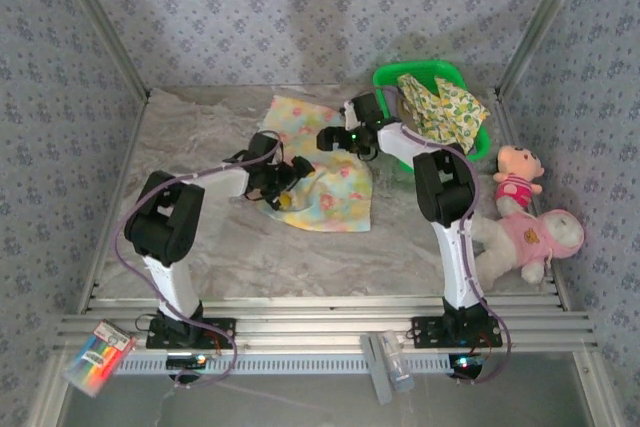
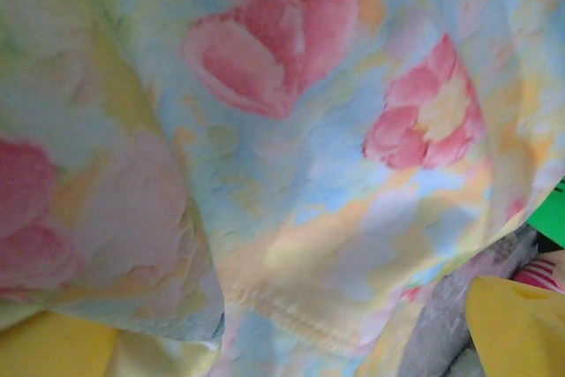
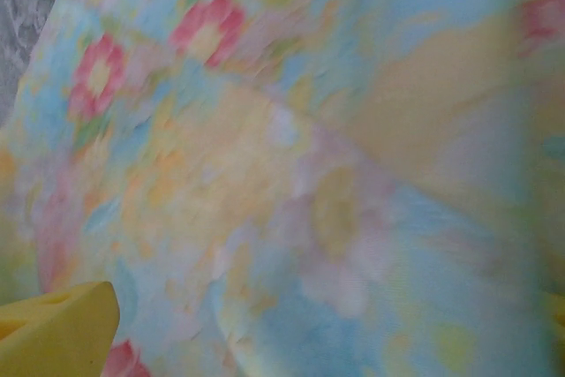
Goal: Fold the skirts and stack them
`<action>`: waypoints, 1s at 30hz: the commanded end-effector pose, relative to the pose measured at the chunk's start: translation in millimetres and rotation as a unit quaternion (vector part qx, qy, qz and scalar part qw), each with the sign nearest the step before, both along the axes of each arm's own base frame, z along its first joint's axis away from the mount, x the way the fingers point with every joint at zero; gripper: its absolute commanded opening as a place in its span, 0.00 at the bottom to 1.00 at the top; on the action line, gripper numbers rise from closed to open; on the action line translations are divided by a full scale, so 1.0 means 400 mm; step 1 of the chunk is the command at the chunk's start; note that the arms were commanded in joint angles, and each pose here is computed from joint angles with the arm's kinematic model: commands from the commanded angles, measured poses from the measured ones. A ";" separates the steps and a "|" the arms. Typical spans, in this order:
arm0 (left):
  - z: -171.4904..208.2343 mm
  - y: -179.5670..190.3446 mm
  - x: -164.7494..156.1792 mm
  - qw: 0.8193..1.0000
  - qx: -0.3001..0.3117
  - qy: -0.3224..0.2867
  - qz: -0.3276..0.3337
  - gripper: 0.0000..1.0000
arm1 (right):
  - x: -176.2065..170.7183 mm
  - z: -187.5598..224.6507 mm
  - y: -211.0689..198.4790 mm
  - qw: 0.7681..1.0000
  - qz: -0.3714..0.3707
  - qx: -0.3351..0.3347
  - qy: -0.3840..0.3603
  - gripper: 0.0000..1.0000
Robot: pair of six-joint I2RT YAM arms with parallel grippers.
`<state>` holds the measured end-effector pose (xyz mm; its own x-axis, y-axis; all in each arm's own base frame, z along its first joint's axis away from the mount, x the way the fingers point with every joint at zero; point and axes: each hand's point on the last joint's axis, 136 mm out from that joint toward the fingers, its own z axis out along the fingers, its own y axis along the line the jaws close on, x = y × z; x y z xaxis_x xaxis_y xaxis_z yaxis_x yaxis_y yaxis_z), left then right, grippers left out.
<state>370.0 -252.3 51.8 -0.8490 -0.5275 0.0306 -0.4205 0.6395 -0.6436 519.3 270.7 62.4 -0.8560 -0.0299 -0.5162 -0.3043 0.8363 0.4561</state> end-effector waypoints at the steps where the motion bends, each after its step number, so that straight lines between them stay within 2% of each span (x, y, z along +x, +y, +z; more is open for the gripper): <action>1: -0.011 0.112 -0.005 0.993 0.065 0.021 0.093 1.00 | 0.009 0.088 -0.014 0.998 0.032 -0.027 -0.044 1.00; 6: 0.045 0.234 -0.006 0.983 0.127 -0.012 0.132 1.00 | -0.067 0.164 -0.080 0.980 0.082 -0.137 -0.117 1.00; 10: 0.069 0.313 -0.030 0.975 0.155 -0.021 0.161 1.00 | -0.196 0.159 -0.136 0.953 0.165 -0.218 -0.131 0.99; 12: 0.077 0.344 -0.044 0.971 0.161 -0.026 0.176 1.00 | -0.277 0.141 -0.141 0.935 0.228 -0.242 -0.128 0.95; 18: 0.084 0.453 -0.097 0.956 0.205 -0.013 0.211 1.00 | -0.548 0.039 -0.082 0.851 0.441 -0.258 -0.122 0.86; 22: 0.091 0.515 -0.139 0.949 0.225 -0.007 0.222 1.00 | -0.638 -0.021 -0.101 0.808 0.510 -0.282 -0.093 0.78; 28: 0.092 0.560 -0.174 0.950 0.224 -0.002 0.217 1.00 | -0.697 -0.041 -0.088 0.782 0.555 -0.266 -0.097 0.66; 30: 0.091 0.557 -0.177 0.953 0.222 0.000 0.205 0.99 | -0.706 -0.053 -0.083 0.775 0.564 -0.264 -0.104 0.58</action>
<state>310.3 -29.3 91.6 -0.5135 -0.8083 -0.2881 -0.7122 0.5888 -0.3822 251.3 236.5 41.8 -0.1165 -0.9476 -0.2973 -0.9915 0.1285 -0.0212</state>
